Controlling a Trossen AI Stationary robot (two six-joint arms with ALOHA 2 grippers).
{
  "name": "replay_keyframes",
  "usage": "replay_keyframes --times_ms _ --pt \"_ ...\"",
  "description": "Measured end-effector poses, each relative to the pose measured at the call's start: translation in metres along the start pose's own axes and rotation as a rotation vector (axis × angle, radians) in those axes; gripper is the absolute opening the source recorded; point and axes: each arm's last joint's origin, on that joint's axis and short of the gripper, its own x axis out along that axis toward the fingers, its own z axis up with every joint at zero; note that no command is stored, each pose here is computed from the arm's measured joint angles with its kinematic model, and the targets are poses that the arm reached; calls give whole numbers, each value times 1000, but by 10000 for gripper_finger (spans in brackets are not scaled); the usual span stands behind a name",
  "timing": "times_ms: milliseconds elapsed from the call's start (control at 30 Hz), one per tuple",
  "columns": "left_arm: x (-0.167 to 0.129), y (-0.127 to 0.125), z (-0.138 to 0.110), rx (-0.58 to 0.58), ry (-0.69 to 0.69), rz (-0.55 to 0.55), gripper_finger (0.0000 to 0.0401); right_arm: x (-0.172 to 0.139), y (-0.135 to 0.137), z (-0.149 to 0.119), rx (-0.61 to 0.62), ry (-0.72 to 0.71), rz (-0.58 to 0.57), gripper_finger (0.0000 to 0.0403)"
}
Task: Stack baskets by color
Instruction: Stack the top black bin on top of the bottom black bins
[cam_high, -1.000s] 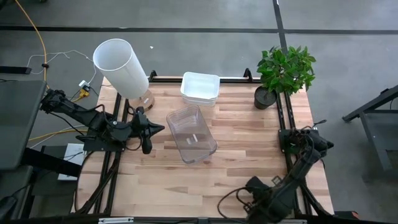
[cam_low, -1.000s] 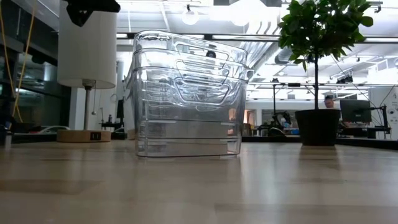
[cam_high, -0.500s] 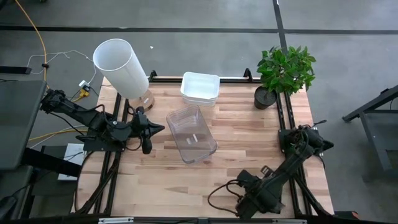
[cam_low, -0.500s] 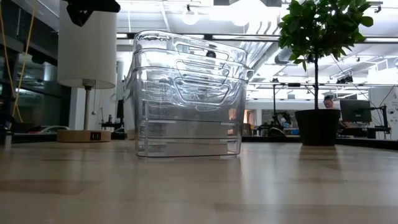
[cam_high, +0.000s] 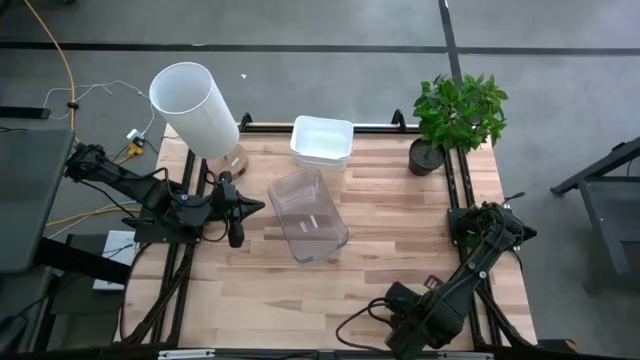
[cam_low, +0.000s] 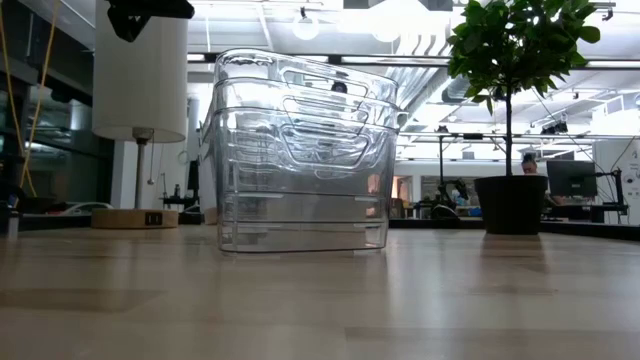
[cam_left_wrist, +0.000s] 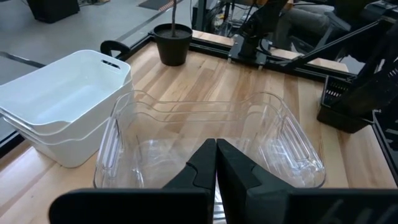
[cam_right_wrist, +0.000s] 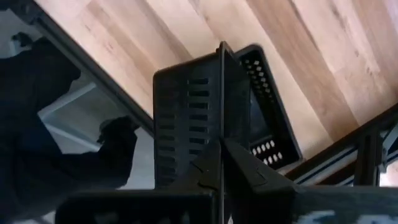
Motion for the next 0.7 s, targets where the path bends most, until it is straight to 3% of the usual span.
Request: replay_keyframes --times_ms 200,467,567,700 --pt "0 0 0 0 -1 3 0 -1 0 -5 -8 28 6 0" --pt "0 0 0 0 -3 6 0 0 0 -9 -13 -62 -3 5" --pt "0 0 0 -2 -2 6 0 0 0 -8 -12 -81 -4 29" --pt "0 0 0 -4 -2 6 0 0 0 -7 -44 -126 -9 92"
